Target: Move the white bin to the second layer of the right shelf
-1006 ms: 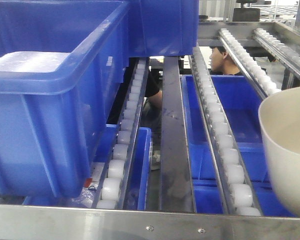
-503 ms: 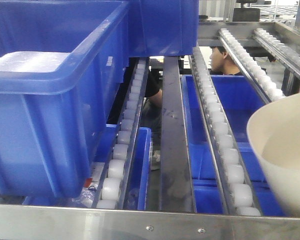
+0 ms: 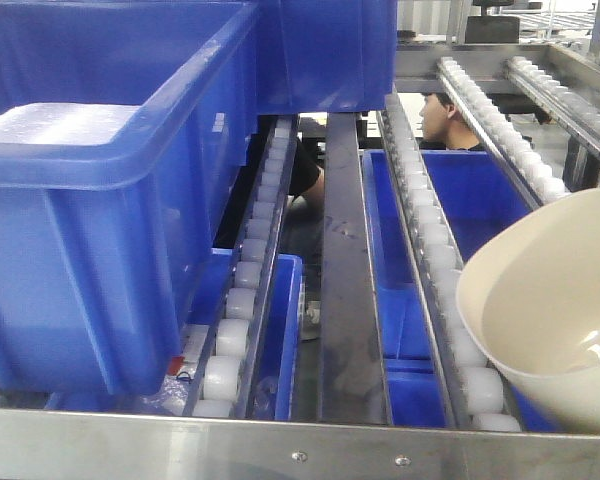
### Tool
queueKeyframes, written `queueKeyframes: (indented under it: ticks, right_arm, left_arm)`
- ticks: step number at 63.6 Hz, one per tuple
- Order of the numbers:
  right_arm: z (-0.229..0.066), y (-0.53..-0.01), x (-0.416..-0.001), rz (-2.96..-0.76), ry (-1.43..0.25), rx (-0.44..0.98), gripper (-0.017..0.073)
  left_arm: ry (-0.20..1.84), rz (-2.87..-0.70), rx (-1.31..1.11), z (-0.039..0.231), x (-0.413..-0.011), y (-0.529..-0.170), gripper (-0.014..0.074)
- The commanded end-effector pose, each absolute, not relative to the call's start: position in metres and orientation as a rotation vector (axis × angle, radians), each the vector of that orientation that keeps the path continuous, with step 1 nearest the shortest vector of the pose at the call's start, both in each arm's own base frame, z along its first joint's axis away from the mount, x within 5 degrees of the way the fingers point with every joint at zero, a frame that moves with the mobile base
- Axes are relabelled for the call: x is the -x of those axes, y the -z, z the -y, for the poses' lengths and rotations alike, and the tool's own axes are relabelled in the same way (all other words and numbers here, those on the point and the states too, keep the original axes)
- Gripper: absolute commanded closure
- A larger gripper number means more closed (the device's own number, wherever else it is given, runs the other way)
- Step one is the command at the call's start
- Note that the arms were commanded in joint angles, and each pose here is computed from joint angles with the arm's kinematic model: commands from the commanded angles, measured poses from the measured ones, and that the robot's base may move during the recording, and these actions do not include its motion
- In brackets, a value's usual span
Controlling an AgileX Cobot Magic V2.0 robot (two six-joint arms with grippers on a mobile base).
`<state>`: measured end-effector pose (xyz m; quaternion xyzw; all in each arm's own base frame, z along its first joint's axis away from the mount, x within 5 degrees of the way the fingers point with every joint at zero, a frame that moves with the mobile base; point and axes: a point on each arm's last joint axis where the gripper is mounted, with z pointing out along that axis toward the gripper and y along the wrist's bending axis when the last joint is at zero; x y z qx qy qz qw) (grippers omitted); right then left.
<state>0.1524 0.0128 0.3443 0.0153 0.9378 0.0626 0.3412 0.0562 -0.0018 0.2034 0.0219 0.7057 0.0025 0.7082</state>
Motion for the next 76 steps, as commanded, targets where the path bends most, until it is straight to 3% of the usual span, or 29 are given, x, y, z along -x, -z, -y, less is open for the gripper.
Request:
queueKeyframes:
  ticks: [1, 12, 24, 40, 60, 76]
  right_arm:
    - [-0.012, -0.360, -0.137, -2.302, -0.160, -0.010, 0.0269]
    - [-0.012, -0.351, -0.108, -2.158, -0.179, -0.020, 0.0519]
    - [-0.013, -0.345, -0.090, -1.990, -0.226, -0.044, 0.0503]
    - [-0.013, -0.344, -0.087, -1.983, -0.223, -0.043, 0.0503]
    - [-0.004, -0.348, -0.094, -1.843, -0.048, 0.008, 0.0503]
    - [-0.002, -0.297, -0.088, -1.638, -0.027, 0.016, 0.0503]
  left_arm:
    - [-0.004, -1.504, -0.035, 0.001, -0.056, -0.199, 0.0509]
    - [-0.004, -1.504, -0.035, 0.001, -0.056, -0.199, 0.0509]
    - [-0.004, -1.504, -0.035, 0.001, -0.056, -0.199, 0.0509]
    - [-0.004, -1.504, -0.035, 0.001, -0.056, -0.199, 0.0509]
    - [-0.004, -1.504, -0.035, 0.001, -0.056, -0.199, 0.0509]
    - [-0.004, -1.504, -0.035, 0.001, -0.056, -0.199, 0.0509]
